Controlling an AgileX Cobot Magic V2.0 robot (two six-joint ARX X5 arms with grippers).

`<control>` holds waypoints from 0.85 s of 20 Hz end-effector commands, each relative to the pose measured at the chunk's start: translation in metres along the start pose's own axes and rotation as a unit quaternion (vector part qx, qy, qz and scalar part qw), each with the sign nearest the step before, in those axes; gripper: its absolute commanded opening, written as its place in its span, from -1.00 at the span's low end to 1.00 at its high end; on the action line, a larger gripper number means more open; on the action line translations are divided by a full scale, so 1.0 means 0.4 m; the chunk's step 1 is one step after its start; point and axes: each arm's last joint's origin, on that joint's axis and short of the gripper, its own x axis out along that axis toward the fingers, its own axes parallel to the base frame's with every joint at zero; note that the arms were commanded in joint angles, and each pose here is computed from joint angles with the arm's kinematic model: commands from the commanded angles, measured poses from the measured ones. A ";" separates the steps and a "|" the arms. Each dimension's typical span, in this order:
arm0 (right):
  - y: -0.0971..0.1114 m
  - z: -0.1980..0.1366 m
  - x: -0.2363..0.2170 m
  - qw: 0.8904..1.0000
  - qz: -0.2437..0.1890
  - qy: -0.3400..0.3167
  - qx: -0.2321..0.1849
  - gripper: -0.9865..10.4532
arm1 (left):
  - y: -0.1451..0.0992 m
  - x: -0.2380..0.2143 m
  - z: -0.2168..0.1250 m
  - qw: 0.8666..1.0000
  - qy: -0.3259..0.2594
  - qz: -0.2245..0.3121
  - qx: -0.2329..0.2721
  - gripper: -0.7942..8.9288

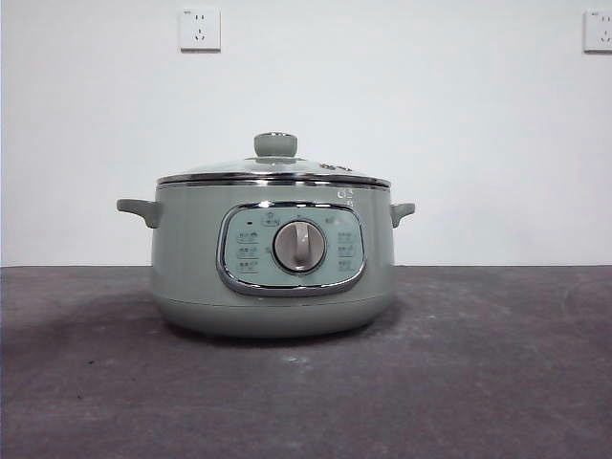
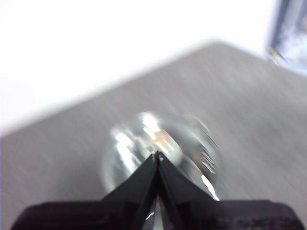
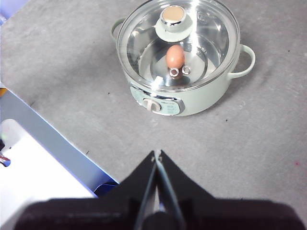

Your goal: Pick up the egg,open the lid,put the egg in the pot,close the lid

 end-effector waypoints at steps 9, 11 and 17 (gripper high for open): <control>0.001 -0.005 -0.002 1.000 -0.001 0.006 0.005 -0.83 | 0.036 -0.049 -0.422 0.961 -0.131 0.243 0.013 -0.84; 0.001 -0.006 -0.005 1.000 -0.001 0.005 0.005 -0.83 | 0.036 -0.036 -0.508 0.954 -0.104 0.282 0.000 -0.84; 0.001 -0.006 -0.005 1.000 -0.001 0.004 0.005 -0.83 | 0.027 -0.005 -0.680 0.951 -0.074 0.301 -0.014 -0.84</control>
